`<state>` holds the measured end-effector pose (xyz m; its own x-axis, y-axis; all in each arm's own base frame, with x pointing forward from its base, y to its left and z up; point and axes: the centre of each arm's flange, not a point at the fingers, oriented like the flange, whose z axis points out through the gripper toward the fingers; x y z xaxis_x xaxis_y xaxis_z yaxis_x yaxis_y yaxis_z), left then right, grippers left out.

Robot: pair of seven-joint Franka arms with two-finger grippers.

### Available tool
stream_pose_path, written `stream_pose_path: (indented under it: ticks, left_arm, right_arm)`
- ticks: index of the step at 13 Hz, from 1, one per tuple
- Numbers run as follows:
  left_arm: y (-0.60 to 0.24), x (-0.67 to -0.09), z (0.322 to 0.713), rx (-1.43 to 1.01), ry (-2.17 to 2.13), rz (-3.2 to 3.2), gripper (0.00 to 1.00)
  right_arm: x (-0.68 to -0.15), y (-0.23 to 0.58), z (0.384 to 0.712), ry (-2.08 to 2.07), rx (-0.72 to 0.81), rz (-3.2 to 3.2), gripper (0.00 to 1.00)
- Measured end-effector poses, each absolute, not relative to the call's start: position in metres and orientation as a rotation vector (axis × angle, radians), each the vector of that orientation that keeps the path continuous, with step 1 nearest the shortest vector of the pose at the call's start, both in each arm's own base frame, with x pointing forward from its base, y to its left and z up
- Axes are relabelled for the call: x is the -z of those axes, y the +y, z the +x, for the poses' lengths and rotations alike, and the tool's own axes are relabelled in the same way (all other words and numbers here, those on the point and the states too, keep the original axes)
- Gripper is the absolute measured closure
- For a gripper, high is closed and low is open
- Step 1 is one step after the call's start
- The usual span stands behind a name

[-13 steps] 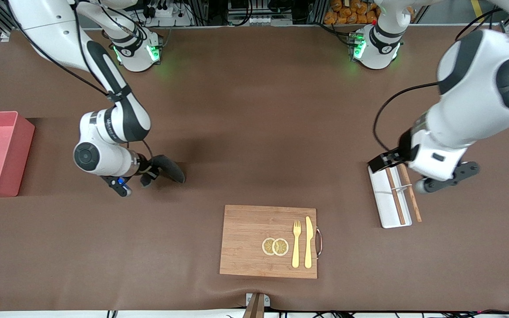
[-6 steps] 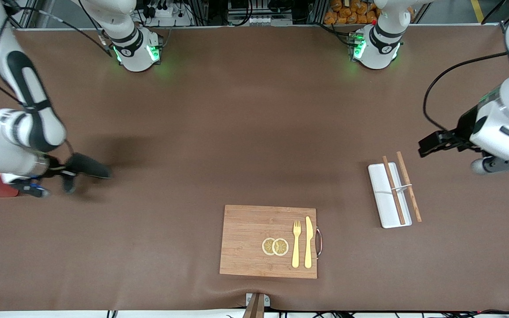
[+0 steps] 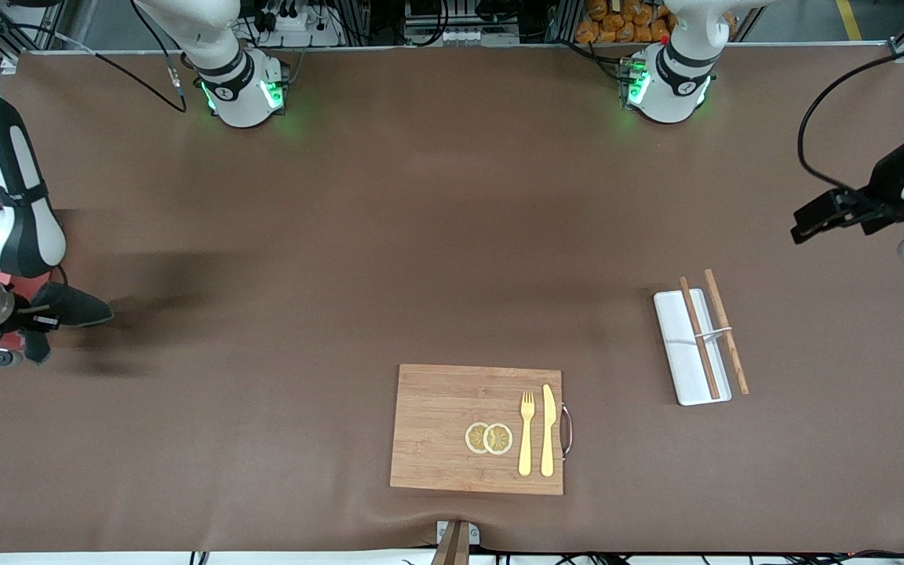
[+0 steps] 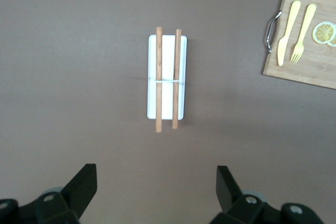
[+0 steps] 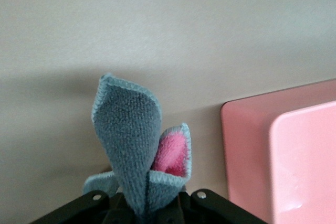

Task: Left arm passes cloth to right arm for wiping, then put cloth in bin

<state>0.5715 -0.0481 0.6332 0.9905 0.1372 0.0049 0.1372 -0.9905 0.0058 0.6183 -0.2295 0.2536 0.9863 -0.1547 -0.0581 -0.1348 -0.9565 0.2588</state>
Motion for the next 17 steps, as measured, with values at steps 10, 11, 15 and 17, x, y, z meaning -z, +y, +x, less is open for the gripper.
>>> stream_pose_path:
  ticks: [10, 11, 15, 17]
  left_arm:
    - [-0.039, -0.632, 0.559, 0.005, 0.244, 3.142, 0.00]
    - [-0.041, -0.630, 0.560, 0.011, 0.240, 3.142, 0.00]
    - [-0.041, -0.625, 0.561, 0.025, 0.238, 3.143, 0.00]
    - [-0.041, -0.625, 0.561, 0.025, 0.238, 3.143, 0.00]
  right_arm:
    - [-0.203, -0.010, 0.617, -0.755, 0.263, 2.738, 0.94]
    - [-0.207, 0.014, 0.615, -0.807, 0.299, 2.758, 0.94]
    - [-0.213, 0.131, 0.599, -1.000, 0.297, 2.720, 0.94]
    - [-0.214, 0.184, 0.585, -1.065, 0.283, 2.696, 0.94]
